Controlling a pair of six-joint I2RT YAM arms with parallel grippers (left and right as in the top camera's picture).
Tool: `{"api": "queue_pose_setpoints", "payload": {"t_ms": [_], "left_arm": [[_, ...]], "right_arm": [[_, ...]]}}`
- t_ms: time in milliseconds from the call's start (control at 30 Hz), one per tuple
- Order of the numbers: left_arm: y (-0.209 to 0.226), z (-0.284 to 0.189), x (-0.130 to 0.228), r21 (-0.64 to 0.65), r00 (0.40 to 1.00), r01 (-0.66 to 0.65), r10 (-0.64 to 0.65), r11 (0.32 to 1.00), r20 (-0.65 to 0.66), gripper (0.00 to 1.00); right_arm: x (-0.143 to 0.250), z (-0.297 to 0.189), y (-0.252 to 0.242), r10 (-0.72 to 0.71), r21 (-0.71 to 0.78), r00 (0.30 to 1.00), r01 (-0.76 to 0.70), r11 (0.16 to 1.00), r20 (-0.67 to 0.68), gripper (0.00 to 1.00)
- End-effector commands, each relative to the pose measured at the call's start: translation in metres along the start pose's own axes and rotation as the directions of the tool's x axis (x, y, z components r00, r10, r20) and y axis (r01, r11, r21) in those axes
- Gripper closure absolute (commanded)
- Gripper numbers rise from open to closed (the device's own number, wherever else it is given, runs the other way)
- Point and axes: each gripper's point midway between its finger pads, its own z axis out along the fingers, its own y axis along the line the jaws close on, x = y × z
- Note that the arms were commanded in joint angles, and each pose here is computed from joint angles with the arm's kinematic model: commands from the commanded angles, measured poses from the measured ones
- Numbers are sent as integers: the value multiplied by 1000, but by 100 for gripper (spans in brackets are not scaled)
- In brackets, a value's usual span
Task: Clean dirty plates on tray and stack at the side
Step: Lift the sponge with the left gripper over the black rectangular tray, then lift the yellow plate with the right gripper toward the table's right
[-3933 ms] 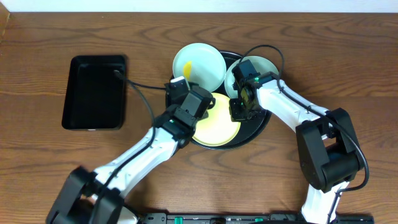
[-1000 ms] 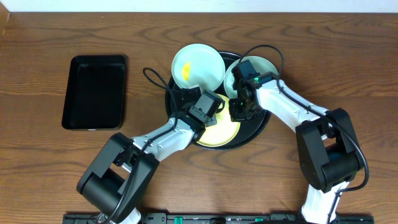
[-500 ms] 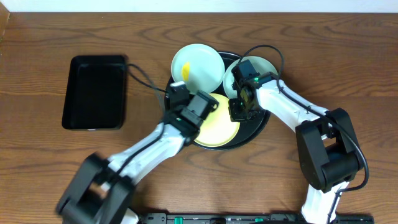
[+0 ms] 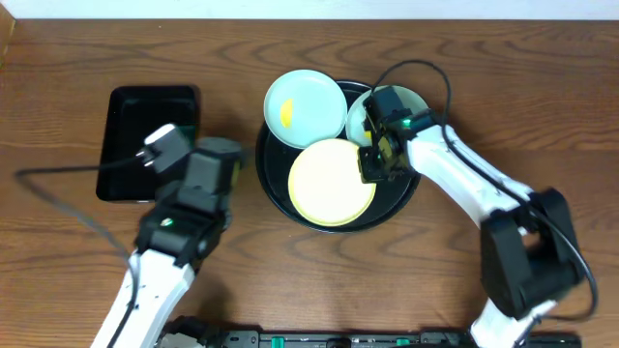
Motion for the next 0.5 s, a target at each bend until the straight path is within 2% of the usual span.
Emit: {"api": "queue_pose_setpoints", "payload": {"t_ms": [0,100,233,467], "left_arm": [[31,-1,-12,-84,999,31,-29,996,26,92],[53,2,-13,-143,998,56,-56,988,6,92],[60,9,-10,-140,993,105,-112,985,-47,92],[68,11,-13,-164,990,125,-133,978,-40,92]], "right_arm": [[-29,-54,4,-57,47,983,49,998,176,99],[-40,-88,-3,-100,131,955,66,989,279,99],[-51,-136,-22,-149,288,896,25,957,417,99],[-63,-189,-36,-270,460,806,-3,888,526,99]]}}
